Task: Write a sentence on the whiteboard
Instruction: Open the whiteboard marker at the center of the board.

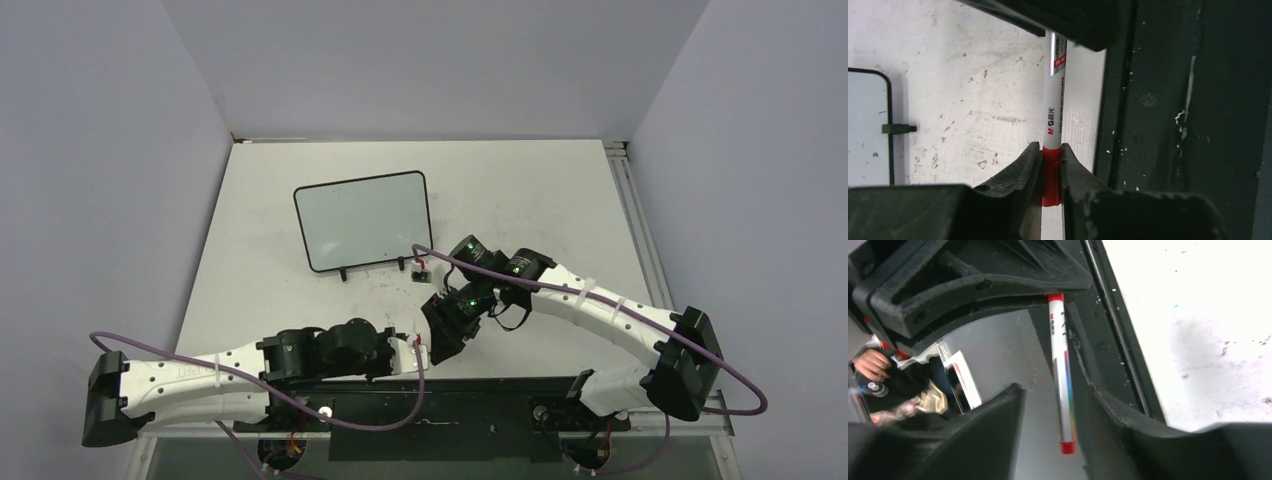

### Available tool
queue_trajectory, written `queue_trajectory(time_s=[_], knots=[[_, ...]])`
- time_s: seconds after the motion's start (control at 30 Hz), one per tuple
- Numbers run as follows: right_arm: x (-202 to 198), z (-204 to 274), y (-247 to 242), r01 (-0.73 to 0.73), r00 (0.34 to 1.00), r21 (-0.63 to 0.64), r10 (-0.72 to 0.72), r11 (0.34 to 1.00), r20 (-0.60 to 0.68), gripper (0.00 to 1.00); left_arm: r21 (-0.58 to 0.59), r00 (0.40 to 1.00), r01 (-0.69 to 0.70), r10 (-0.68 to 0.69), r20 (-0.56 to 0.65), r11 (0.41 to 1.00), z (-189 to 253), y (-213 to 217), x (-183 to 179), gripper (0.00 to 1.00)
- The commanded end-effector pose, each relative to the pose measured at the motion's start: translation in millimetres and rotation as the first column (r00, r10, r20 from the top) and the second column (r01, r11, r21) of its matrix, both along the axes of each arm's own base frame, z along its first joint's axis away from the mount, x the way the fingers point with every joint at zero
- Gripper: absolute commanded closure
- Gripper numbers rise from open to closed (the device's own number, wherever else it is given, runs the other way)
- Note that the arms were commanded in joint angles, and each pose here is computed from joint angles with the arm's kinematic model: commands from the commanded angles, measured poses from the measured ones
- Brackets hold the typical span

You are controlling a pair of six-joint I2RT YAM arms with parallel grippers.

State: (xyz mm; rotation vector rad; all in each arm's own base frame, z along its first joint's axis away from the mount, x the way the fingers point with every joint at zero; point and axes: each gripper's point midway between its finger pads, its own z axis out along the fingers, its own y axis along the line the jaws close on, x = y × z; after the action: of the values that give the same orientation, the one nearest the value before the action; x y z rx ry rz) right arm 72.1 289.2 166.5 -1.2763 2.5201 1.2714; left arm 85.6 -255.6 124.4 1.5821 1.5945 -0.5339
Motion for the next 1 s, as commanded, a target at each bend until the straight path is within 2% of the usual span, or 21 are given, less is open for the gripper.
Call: queue_trajectory(time_s=[0.0, 0.03, 0.07, 0.13, 0.23, 0.5, 0.73, 0.97], knots=[[16, 23, 8, 0.033, 0.998, 0.077, -0.037, 0.997, 0.057, 0.29, -0.113, 0.993, -0.106, 0.112, 0.047, 0.988, 30, -4, 19, 1.0], [21, 24, 6, 0.053, 0.996, 0.081, -0.059, 0.995, 0.073, 0.19, -0.128, 0.991, -0.12, 0.127, 0.049, 0.984, 33, -3, 21, 1.0], [25, 25, 4, 0.074, 0.993, 0.087, -0.082, 0.993, 0.088, 0.13, -0.145, 0.989, -0.133, 0.141, 0.049, 0.98, 35, -1, 22, 1.0], [31, 30, 1, 0.113, 0.986, 0.118, -0.126, 0.987, 0.109, 0.07, -0.168, 0.986, -0.148, 0.159, 0.05, 0.975, 38, 2, 25, 1.0], [43, 34, 0, 0.18, 0.965, 0.169, -0.208, 0.969, 0.162, 0.05, -0.187, 0.987, -0.152, 0.16, 0.031, 0.971, 41, 2, 27, 1.0], [48, 58, 12, 0.29, 0.916, 0.434, -0.378, 0.853, 0.131, 0.0, -0.209, 0.993, -0.11, 0.096, -0.075, 0.972, 45, -4, 31, 1.0], [43, 48, 22, 0.283, 0.926, 0.422, -0.36, 0.861, 0.115, 0.05, -0.192, 0.993, -0.072, 0.053, -0.103, 0.979, 41, -7, 24, 1.0], [19, 34, 41, 0.212, 0.961, 0.392, -0.265, 0.895, 0.084, 0.22, -0.193, 0.992, -0.062, 0.039, -0.117, 0.979, 41, -9, 21, 1.0]])
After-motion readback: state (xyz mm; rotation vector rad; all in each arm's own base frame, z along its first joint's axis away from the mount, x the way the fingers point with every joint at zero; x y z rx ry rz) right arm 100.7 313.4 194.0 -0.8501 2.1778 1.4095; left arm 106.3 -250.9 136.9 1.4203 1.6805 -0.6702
